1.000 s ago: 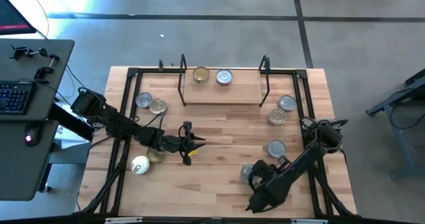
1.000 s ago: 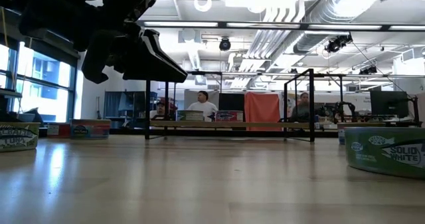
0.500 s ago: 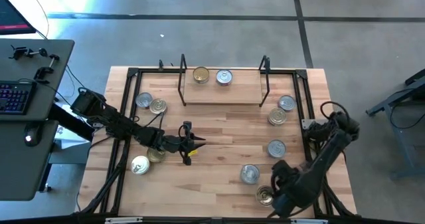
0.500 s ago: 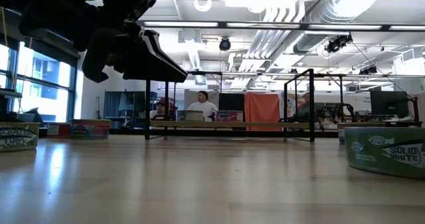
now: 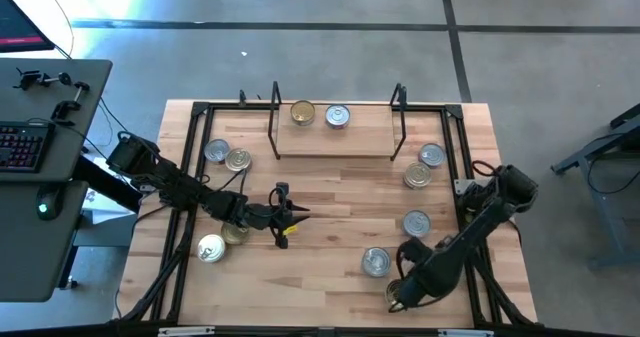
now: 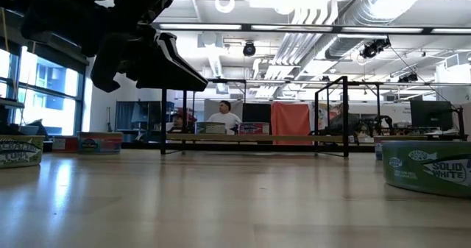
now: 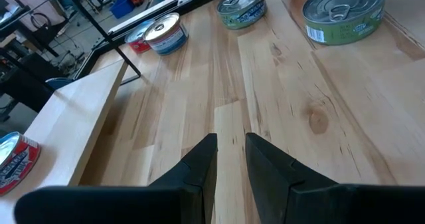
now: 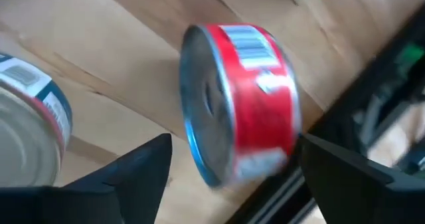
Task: Stack canned seafood by type on shelf
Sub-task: Put the red tuna can and align with the other red tuna can on the shelf
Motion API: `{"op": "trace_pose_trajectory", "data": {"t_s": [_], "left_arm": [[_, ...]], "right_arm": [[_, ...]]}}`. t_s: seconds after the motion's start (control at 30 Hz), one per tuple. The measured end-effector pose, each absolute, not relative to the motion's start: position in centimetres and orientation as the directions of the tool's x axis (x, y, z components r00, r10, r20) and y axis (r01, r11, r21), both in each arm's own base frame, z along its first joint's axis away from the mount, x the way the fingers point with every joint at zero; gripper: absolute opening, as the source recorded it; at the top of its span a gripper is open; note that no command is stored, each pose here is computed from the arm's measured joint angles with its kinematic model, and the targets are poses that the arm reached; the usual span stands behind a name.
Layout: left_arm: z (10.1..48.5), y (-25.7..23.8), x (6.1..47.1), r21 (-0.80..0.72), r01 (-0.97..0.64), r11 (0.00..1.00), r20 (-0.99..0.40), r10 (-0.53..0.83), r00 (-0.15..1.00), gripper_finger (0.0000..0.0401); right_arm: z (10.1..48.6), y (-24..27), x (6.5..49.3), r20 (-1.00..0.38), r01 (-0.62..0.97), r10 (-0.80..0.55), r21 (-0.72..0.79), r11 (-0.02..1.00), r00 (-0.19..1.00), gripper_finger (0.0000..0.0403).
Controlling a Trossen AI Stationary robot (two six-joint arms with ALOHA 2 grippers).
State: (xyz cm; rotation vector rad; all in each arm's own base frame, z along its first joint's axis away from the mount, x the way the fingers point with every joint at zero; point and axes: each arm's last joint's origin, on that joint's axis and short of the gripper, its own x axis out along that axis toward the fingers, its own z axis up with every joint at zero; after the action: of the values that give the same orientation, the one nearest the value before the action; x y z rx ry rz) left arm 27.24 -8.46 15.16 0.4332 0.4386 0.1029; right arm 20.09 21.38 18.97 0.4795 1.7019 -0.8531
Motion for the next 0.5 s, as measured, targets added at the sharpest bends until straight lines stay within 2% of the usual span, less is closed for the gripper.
{"op": "trace_pose_trajectory", "data": {"t_s": [0.1, 0.2, 0.37, 0.5], "left_arm": [[15.2, -8.4, 27.2, 0.427, -0.006, 0.904, -0.389, 0.189, 0.902, 0.0071], [15.2, -8.4, 27.3, 0.427, -0.006, 0.904, -0.389, 0.19, 0.901, 0.0071], [15.2, -8.4, 27.3, 0.427, -0.006, 0.904, -0.389, 0.19, 0.901, 0.0071], [15.2, -8.4, 27.3, 0.434, -0.003, 0.901, -0.388, 0.19, 0.902, 0.0071]], "right_arm": [[17.7, 20.8, 20.4, -0.954, 0.678, -0.079, -0.263, 0.687, -0.29, 0.0301], [17.0, 20.7, 20.7, -0.963, 0.663, -0.06, -0.224, 0.715, -0.262, 0.0271], [16.7, 20.9, 20.4, -0.974, 0.639, -0.121, -0.219, 0.737, -0.193, 0.0193], [17.1, 20.7, 20.0, -0.971, 0.681, -0.152, -0.239, 0.692, -0.186, 0.012]]}}
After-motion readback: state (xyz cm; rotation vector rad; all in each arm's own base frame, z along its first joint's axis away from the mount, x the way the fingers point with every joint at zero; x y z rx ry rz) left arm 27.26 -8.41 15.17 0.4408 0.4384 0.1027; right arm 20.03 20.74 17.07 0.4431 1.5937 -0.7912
